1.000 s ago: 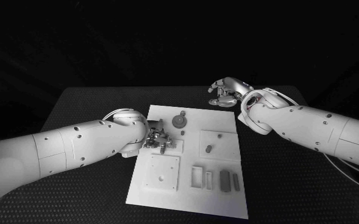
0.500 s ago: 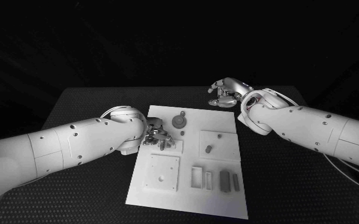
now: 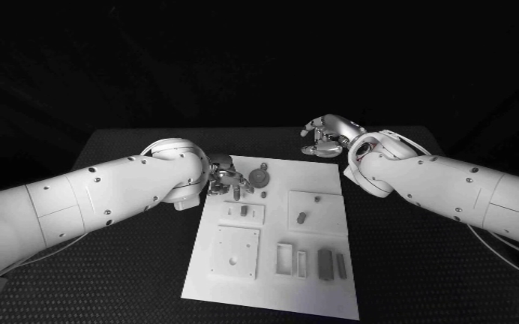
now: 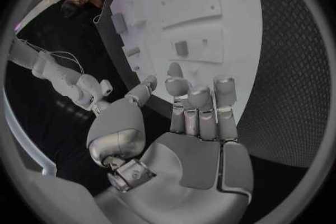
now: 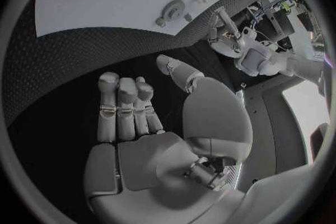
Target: Assemble the parts on the task board
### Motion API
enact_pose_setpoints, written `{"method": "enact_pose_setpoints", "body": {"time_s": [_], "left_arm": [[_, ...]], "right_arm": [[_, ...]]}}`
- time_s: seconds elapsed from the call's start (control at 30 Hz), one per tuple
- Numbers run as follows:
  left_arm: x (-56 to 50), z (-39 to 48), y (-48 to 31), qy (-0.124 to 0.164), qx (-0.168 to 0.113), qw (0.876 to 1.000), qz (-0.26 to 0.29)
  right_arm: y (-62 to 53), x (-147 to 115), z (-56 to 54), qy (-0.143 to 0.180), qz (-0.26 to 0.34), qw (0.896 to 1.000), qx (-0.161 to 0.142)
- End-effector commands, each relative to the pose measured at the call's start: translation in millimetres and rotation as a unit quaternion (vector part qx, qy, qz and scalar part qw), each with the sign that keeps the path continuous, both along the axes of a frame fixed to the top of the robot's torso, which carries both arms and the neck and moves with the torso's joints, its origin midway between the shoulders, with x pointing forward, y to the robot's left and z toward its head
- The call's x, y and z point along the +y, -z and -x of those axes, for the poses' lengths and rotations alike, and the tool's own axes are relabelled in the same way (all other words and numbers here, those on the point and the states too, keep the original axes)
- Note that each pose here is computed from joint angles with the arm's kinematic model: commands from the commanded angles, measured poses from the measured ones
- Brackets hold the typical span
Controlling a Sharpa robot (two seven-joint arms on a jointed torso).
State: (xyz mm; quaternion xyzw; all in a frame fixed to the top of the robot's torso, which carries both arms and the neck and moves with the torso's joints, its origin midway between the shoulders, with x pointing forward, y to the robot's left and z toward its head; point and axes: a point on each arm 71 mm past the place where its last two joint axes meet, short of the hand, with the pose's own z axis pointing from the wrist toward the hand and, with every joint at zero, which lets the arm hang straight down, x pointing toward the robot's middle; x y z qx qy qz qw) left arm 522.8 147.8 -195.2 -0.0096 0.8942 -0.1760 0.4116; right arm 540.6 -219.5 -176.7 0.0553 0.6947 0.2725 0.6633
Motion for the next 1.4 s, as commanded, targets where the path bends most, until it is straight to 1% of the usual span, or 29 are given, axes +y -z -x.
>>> {"method": "enact_pose_setpoints", "body": {"time_s": [0.03, 0.07, 0.17, 0.23, 0.3, 0.37, 0.47, 0.6, 0.67, 0.73, 0.83, 0.93, 1.03, 1.13, 1.4], "left_arm": [[9.6, -11.9, -10.8, -0.023, -0.011, 1.0, 0.012], [12.1, -15.2, -13.3, -0.028, -0.013, 0.999, 0.01], [16.8, -22.1, -14.5, -0.04, 0.005, 0.999, 0.011], [19.6, -28.0, -14.2, -0.05, 0.006, 0.999, 0.012], [23.3, -34.8, -14.3, -0.061, -0.001, 0.998, 0.013], [25.7, -41.4, -15.0, -0.071, -0.014, 0.997, 0.012], [27.1, -49.6, -15.6, -0.074, -0.034, 0.997, 0.001], [27.0, -56.2, -13.2, -0.077, -0.038, 0.996, -0.009], [27.4, -59.0, -10.6, -0.078, -0.043, 0.996, -0.017], [26.9, -61.4, -6.4, -0.08, -0.043, 0.996, -0.02], [24.8, -62.4, -0.9, -0.076, -0.051, 0.995, -0.031], [22.2, -61.2, 5.3, -0.071, -0.043, 0.996, -0.032], [20.6, -60.5, 8.8, -0.069, -0.036, 0.996, -0.034], [21.1, -60.6, 10.2, -0.067, -0.028, 0.997, -0.038], [17.9, -60.0, 10.4, -0.063, -0.026, 0.997, -0.032]], "right_arm": [[-0.3, 0, 0.1, -0.003, -0.002, 1.0, -0.002], [-0.3, -1, 0.1, -0.003, -0.002, 1.0, -0.002], [-0.2, -2, -0.1, -0.002, -0.001, 1.0, -0.003], [-0.2, -2, -0.2, -0.001, -0.002, 1.0, -0.003], [-0.3, -2, -0.2, -0.002, -0.002, 1.0, -0.003], [-0.2, -1, -0.3, -0.002, -0.002, 1.0, -0.003], [-0.3, 0, -0.6, -0.003, -0.002, 1.0, -0.004], [-0.3, 1, -0.6, -0.003, -0.003, 1.0, -0.004], [-0.2, 1, -0.8, -0.004, -0.003, 1.0, -0.004], [-0.3, 2, -0.8, -0.004, -0.003, 1.0, -0.004], [-0.2, 1, -0.9, -0.004, -0.003, 1.0, -0.004], [-0.3, 2, -0.7, -0.005, -0.003, 1.0, -0.005], [-0.3, 2, -0.8, -0.005, -0.003, 1.0, -0.004], [-0.3, 2, -0.8, -0.005, -0.003, 1.0, -0.005], [-0.2, 3, -0.8, -0.005, -0.003, 1.0, -0.004]]}}
